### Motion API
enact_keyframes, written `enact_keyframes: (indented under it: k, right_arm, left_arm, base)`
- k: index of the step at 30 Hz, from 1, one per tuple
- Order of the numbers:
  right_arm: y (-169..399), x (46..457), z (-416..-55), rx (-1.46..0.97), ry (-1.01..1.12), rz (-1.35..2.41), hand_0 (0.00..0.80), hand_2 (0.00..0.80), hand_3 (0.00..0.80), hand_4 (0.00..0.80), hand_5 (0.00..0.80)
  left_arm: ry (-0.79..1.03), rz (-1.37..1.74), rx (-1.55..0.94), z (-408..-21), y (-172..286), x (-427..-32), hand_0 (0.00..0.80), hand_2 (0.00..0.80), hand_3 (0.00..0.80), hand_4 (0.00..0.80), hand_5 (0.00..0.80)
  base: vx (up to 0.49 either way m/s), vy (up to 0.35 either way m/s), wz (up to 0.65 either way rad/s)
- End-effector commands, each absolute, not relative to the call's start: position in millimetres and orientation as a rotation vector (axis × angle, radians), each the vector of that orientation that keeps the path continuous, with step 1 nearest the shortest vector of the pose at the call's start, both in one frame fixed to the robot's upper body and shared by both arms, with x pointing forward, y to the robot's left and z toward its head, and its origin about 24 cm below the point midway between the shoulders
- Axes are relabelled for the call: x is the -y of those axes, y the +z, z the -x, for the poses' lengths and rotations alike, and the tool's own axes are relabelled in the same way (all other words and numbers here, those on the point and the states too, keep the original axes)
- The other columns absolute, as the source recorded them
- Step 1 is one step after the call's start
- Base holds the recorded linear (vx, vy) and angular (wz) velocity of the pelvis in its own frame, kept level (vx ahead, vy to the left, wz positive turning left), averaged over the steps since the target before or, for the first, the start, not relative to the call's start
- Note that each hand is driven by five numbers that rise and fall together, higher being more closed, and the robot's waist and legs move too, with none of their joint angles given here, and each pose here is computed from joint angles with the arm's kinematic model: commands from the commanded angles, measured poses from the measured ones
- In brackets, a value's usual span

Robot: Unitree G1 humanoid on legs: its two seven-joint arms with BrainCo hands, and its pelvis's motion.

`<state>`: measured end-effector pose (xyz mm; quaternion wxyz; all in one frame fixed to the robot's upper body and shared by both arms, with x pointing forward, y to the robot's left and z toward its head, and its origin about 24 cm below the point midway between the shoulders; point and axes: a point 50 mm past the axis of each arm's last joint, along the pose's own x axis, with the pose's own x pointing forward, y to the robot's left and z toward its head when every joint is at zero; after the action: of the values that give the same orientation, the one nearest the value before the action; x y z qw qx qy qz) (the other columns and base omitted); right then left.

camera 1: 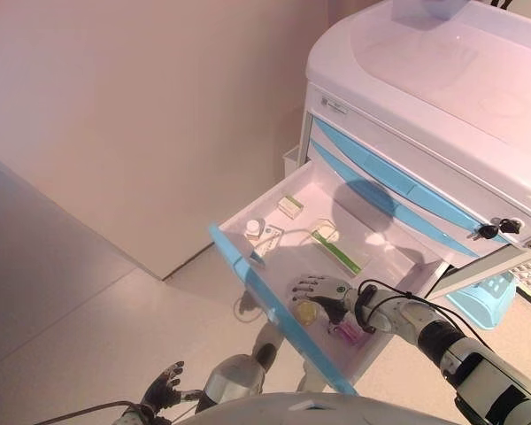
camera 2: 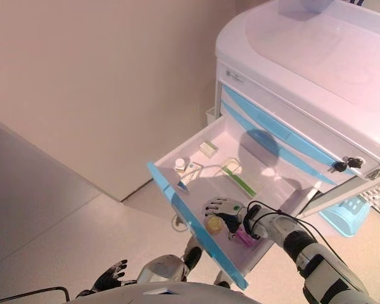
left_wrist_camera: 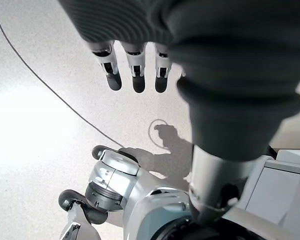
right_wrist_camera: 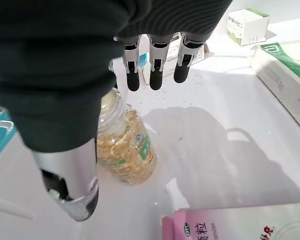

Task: Open the drawer and pick up the medicine

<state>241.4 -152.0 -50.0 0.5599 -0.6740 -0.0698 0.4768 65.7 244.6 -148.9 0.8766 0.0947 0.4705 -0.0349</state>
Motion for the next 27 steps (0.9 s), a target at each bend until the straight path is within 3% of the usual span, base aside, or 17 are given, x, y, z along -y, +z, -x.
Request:
enact_keyframes:
  k: [1,19,20,21,23,24,27]
  right_arm:
    - [-43.1,143.3,-240.3,0.250,1.071,1.553,0.000,0.000,0.000,0.000,0.000]
    - [-49.9,134.4,-235.1,0.241,1.105,1.535,0.000,0.000,0.000,0.000,0.000]
    - [-50.1,133.9,-234.5,0.242,1.106,1.532,0.129,0.129,0.129,0.129,0.129]
    - [-50.4,132.9,-233.8,0.244,1.108,1.527,0.414,0.414,0.414,0.414,0.414]
    - [-50.8,131.6,-233.3,0.245,1.102,1.519,0.533,0.533,0.533,0.533,0.533]
    - [-51.7,130.8,-232.3,0.250,1.102,1.513,0.784,0.784,0.784,0.784,0.784]
    - [-53.3,129.4,-231.0,0.256,1.094,1.504,0.800,0.800,0.800,0.800,0.800]
  left_arm:
    - [-0.135,-0.223,-0.952,-67.3,-149.8,-233.6,0.000,0.000,0.000,0.000,0.000]
    - [-0.136,-0.222,-0.956,-65.2,-150.1,-233.3,0.000,0.000,0.000,0.000,0.000]
    - [-0.136,-0.222,-0.956,-65.1,-150.1,-233.4,0.000,0.000,0.000,0.000,0.000]
    - [-0.137,-0.223,-0.955,-64.9,-150.1,-233.2,0.000,0.000,0.000,0.000,0.000]
    - [-0.137,-0.223,-0.955,-64.7,-150.2,-232.6,0.000,0.000,0.000,0.000,0.000]
    - [-0.138,-0.223,-0.954,-64.6,-150.3,-232.1,0.000,0.000,0.000,0.000,0.000]
    - [-0.140,-0.223,-0.954,-65.4,-150.4,-231.5,0.000,0.000,0.000,0.000,0.000]
  base:
    - [0.016,0.016,0.05]
    - [0.004,0.004,0.02]
    - [0.000,0.000,0.00]
    - [0.000,0.000,0.00]
    - [0.000,0.000,0.00]
    - [0.000,0.000,0.00]
    - [0.000,0.000,0.00]
